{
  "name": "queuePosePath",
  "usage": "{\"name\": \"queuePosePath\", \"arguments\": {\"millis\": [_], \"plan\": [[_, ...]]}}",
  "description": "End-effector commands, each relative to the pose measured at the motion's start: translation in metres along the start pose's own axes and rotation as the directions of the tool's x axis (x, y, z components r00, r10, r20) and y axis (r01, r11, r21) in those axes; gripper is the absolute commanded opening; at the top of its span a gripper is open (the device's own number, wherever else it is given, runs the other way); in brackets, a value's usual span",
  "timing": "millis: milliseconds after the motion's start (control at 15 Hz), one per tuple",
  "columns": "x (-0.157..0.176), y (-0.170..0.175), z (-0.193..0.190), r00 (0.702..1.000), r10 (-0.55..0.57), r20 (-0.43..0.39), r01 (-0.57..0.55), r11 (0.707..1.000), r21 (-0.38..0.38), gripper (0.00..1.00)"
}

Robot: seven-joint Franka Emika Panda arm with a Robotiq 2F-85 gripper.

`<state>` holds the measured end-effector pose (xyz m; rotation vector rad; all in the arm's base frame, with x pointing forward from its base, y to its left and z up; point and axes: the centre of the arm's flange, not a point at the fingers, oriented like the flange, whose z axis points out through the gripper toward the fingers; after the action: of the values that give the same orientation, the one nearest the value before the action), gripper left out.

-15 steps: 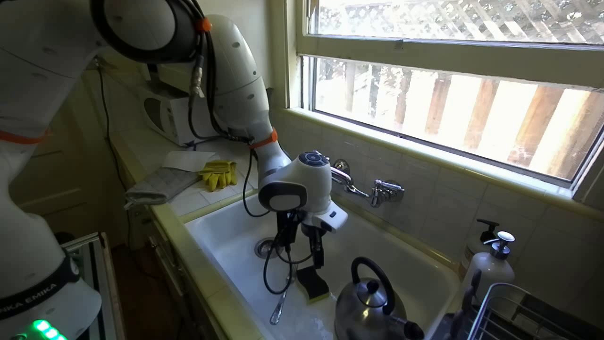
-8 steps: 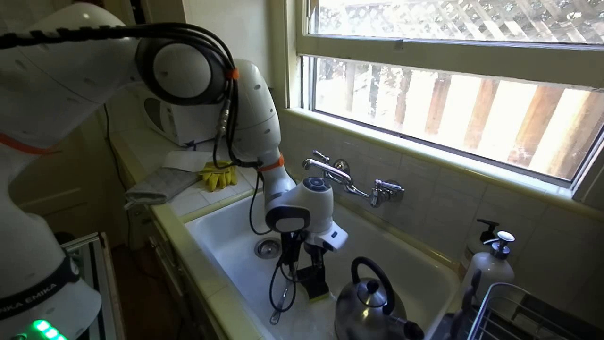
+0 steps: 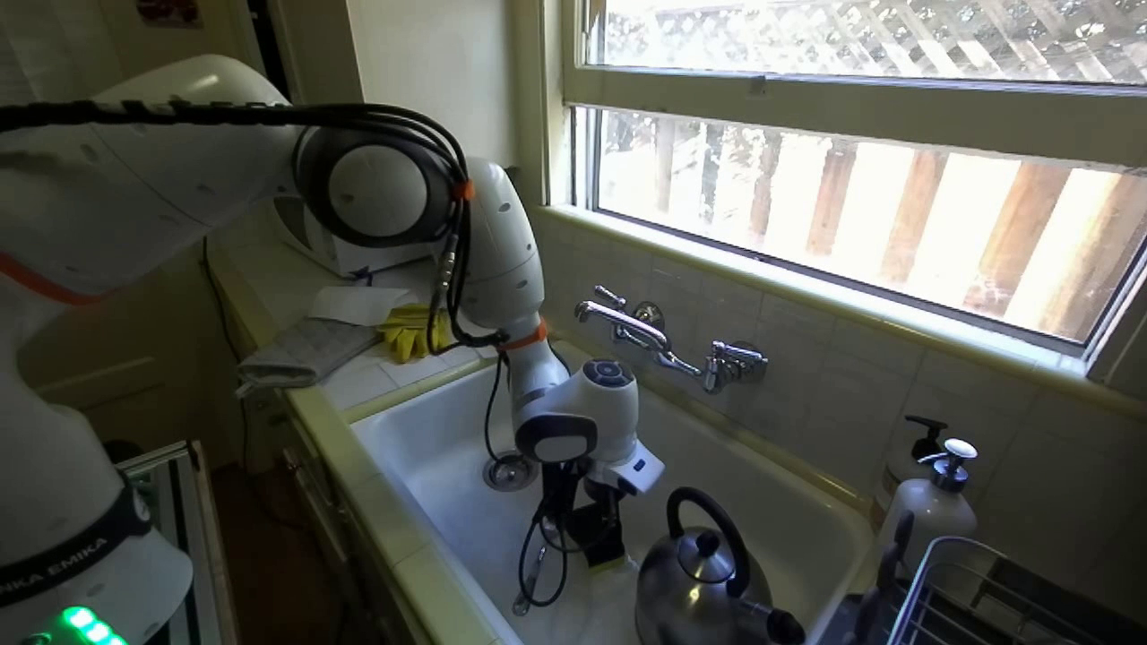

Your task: Use the sponge to scrub the bottom edge of the sink

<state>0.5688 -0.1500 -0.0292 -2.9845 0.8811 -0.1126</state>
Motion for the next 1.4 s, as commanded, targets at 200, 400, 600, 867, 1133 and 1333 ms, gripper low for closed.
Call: {"name": "queuePosePath", "arguments": {"millis": [200, 400, 600, 867, 1133, 1333], "plan": [[0.013, -0.001, 0.016, 1.000, 0.003, 0.002, -0.002, 1.000, -0.025, 0.44], [0.016, 0.006, -0.002, 1.000, 0.003, -0.017, -0.003, 1.000, -0.022, 0.21], [0.018, 0.009, -0.019, 0.999, 0.005, -0.032, -0.005, 1.000, -0.004, 0.02], [0.015, 0.008, -0.064, 0.995, -0.095, -0.043, 0.098, 0.993, 0.065, 0.03], [0.002, 0.008, -0.109, 0.952, -0.301, -0.055, 0.306, 0.943, 0.133, 0.03], [-0.016, 0.013, -0.137, 0.887, -0.456, -0.070, 0.461, 0.879, 0.120, 0.03]]}}
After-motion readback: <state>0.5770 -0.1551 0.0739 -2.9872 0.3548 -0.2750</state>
